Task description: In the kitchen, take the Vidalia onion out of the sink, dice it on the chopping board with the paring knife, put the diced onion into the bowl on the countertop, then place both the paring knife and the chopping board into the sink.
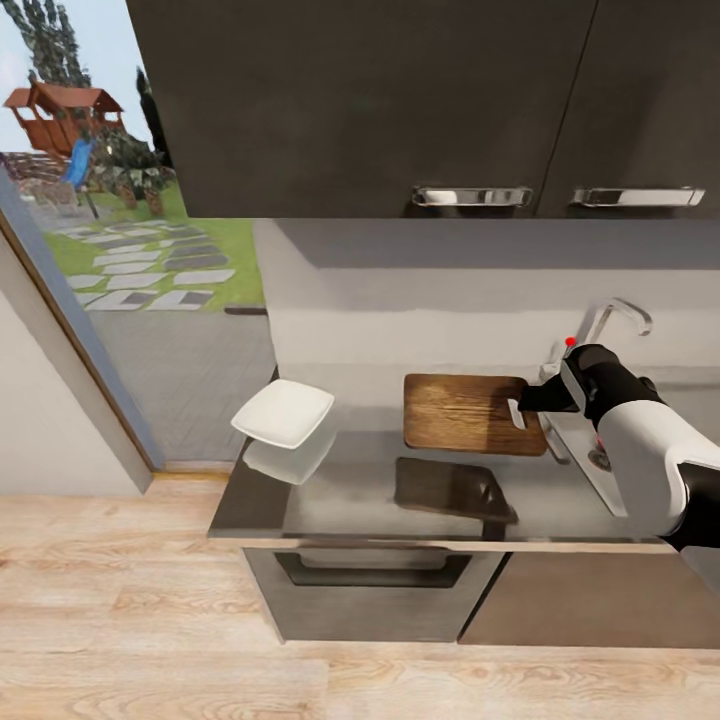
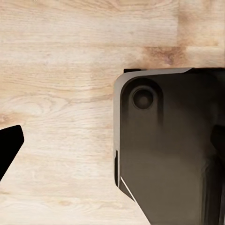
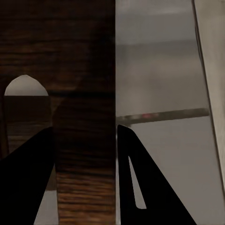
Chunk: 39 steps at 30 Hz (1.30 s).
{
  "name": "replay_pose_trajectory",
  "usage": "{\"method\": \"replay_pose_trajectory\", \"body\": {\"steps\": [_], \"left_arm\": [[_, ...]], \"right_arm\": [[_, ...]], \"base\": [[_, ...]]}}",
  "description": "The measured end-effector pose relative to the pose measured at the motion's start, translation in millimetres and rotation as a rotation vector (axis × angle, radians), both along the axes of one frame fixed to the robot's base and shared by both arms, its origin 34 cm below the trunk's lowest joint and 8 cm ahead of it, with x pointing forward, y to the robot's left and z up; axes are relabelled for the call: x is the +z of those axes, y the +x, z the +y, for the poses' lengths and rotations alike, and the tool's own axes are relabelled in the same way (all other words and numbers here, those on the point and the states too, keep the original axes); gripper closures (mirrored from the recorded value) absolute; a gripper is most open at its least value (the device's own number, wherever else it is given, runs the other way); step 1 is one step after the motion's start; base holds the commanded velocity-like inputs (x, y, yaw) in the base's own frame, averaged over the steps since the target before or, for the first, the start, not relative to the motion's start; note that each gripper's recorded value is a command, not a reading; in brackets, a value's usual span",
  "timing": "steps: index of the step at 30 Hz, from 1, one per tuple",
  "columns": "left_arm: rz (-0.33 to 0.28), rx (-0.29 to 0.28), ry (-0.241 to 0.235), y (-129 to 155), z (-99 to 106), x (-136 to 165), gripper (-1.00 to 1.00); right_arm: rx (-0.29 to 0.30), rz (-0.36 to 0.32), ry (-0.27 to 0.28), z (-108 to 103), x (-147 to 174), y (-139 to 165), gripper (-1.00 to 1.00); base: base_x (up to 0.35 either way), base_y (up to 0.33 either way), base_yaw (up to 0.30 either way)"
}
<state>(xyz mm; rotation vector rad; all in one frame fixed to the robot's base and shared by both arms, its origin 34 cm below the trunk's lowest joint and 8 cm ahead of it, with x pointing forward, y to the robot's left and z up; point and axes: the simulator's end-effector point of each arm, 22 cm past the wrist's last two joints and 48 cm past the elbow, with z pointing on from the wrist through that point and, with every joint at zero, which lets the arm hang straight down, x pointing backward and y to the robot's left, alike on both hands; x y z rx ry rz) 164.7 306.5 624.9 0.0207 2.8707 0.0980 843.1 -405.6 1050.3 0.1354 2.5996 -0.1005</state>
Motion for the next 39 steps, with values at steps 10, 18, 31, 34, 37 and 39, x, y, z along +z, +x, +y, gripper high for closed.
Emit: {"method": "replay_pose_trajectory", "body": {"steps": [10, 18, 31, 34, 37, 39], "left_arm": [[0.0, 0.0, 0.0, -0.2, -0.2, 0.0, -1.0], [0.001, 0.0, 0.0, -0.2, 0.1, 0.0, -1.0], [0.002, 0.0, 0.0, -0.6, -0.1, -0.1, -1.0], [0.004, 0.0, 0.0, -1.5, -0.2, -0.3, -1.0], [0.008, 0.0, 0.0, -2.8, -0.3, -0.4, -1.0], [0.009, 0.0, 0.0, -3.5, -0.1, -0.5, -1.0]], "right_arm": [[0.003, 0.028, 0.005, 2.1, -10.8, -5.7, 1.0], [0.006, 0.057, 0.013, 4.4, -21.9, -12.3, 1.0], [0.005, 0.063, 0.013, 3.3, -23.9, -13.7, 1.0], [0.007, 0.071, 0.013, 4.2, -27.3, -14.6, 1.0], [0.011, 0.085, 0.007, 4.6, -32.7, -16.5, 1.0], [0.016, 0.095, 0.003, 5.7, -36.6, -17.9, 1.0]], "base": [[0.006, 0.0, 0.0], [0.0, 0.0, 0.0], [0.0, 0.0, 0.0], [0.0, 0.0, 0.0], [0.0, -0.008, 0.0], [0.0, -0.113, 0.0]]}}
